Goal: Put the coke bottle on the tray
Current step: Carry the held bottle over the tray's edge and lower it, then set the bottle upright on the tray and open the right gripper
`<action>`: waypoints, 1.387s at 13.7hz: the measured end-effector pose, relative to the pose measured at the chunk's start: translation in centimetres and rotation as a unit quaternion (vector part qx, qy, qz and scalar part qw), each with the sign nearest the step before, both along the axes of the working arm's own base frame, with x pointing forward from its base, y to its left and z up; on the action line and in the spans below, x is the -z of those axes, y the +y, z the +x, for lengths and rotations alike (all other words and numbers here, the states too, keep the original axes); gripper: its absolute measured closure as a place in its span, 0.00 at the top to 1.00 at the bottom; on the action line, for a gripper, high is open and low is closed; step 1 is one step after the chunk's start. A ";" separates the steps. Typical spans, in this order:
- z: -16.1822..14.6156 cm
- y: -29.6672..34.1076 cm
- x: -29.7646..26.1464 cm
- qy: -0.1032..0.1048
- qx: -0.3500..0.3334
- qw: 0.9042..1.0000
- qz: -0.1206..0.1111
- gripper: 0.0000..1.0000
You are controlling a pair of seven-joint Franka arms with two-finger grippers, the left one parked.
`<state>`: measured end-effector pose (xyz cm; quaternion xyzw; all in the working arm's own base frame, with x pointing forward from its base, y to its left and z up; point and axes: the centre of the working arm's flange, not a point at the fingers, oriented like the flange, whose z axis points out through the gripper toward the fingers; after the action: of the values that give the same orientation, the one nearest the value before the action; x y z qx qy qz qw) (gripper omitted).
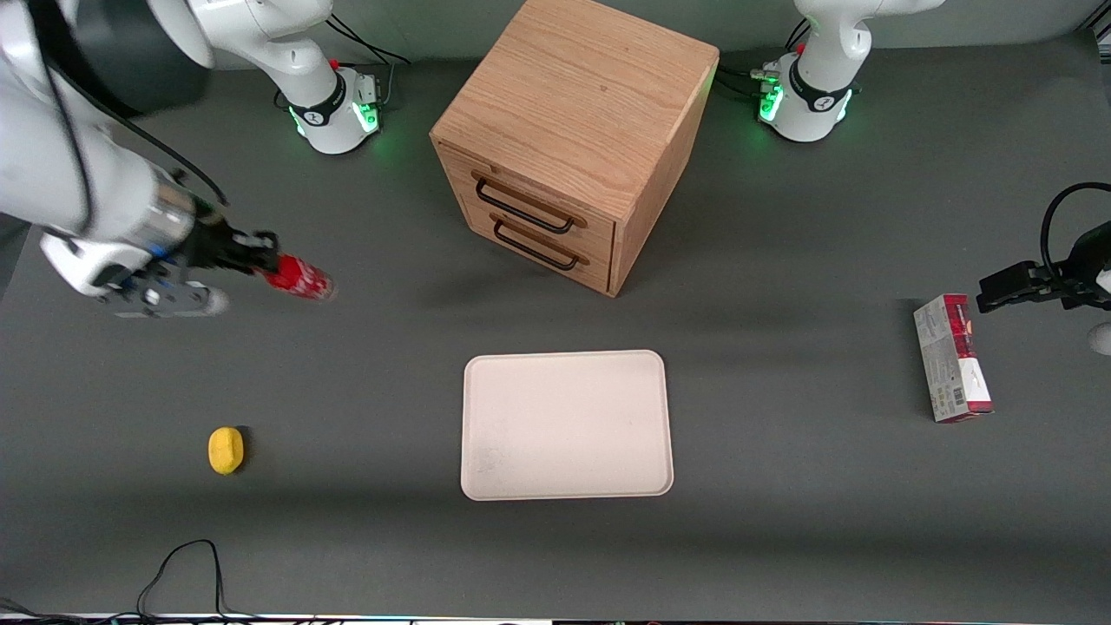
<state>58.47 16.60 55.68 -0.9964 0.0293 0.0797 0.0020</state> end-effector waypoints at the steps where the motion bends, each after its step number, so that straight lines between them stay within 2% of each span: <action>1: 1.6 2.4 1.1 -0.005 0.016 1.000 -0.004 0.31; 4: 6.6 9.4 5.4 -0.030 0.077 0.997 -0.008 0.31; 7: 11.0 12.5 11.0 -0.075 0.142 0.987 0.012 0.31; 8: 11.8 13.0 12.4 -0.082 0.150 0.985 0.015 0.31; 11: 12.6 15.0 16.2 -0.094 0.160 0.982 0.021 0.31; 14: 12.6 17.6 20.0 -0.114 0.167 0.979 0.013 0.31; 19: 13.1 17.9 22.3 -0.124 0.168 0.978 0.010 0.31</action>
<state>71.59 34.53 33.37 -0.9792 0.1955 -0.0454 0.0287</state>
